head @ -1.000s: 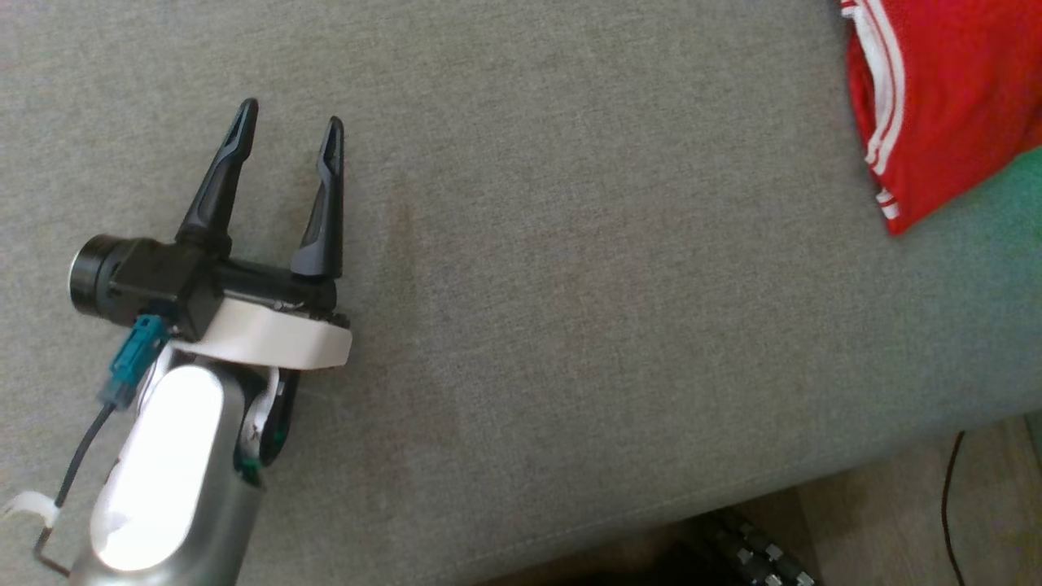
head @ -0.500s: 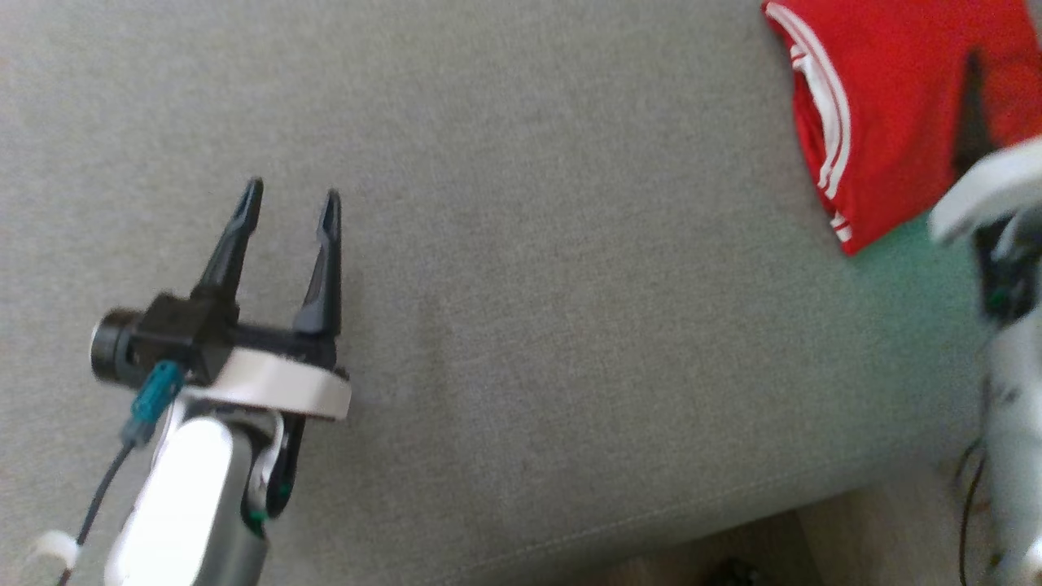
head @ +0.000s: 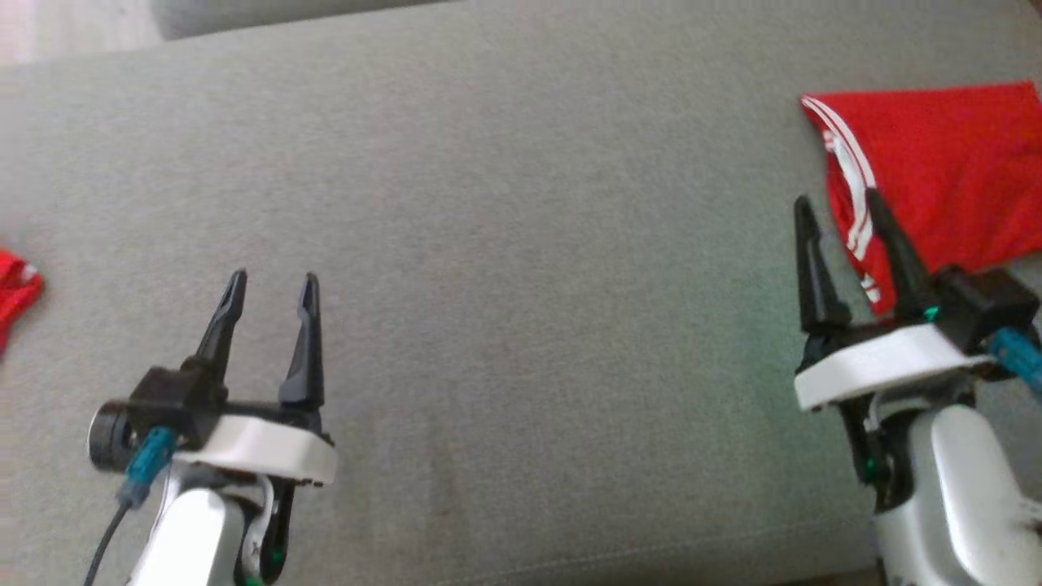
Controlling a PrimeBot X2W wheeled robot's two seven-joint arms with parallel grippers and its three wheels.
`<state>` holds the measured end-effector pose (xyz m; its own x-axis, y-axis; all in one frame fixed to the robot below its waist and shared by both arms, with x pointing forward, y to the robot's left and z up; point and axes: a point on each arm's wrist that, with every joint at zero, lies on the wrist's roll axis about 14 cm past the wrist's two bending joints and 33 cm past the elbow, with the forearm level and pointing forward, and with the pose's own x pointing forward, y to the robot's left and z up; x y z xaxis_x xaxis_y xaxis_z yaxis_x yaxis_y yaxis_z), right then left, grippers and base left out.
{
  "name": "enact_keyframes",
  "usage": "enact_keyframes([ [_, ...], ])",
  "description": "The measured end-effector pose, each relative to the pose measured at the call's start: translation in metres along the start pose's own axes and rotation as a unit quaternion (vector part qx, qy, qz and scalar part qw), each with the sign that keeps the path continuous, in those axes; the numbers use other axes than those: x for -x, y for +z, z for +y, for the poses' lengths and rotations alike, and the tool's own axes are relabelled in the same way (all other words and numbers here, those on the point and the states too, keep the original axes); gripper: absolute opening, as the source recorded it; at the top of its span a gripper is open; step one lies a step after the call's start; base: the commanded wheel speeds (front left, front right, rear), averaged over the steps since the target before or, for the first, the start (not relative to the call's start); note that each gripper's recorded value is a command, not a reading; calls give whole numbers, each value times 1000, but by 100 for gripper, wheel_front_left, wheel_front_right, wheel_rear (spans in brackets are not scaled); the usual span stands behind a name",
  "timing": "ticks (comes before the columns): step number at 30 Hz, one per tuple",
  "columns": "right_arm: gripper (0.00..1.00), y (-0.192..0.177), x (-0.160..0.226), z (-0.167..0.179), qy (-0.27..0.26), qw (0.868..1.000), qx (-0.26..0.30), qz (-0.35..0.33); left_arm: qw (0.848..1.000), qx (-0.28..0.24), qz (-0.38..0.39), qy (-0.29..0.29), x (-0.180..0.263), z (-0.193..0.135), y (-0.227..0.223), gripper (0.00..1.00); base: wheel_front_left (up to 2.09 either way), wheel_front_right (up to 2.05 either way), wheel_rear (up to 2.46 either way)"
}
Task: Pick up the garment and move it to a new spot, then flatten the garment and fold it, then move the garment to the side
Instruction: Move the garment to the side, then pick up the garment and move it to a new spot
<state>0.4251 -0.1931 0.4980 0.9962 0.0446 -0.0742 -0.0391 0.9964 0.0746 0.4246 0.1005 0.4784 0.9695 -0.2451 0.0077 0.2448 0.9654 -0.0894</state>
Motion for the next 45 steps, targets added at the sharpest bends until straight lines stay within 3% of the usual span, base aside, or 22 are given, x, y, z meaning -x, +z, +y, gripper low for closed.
enact_keyframes([
  [6, 100, 6, 20, 26, 31, 999, -9, -8, 999, -7, -3, 47, 35, 23, 9, 100, 0, 0, 0],
  [22, 100, 4, 70, 36, 39, 999, -18, 1, 996, -15, -3, 85, 94, 29, 17, 100, 0, 0, 0],
  [45, 100, 6, 81, 37, 39, 999, -12, 5, 997, -14, 1, 82, 102, 26, 16, 100, 0, 0, 0],
])
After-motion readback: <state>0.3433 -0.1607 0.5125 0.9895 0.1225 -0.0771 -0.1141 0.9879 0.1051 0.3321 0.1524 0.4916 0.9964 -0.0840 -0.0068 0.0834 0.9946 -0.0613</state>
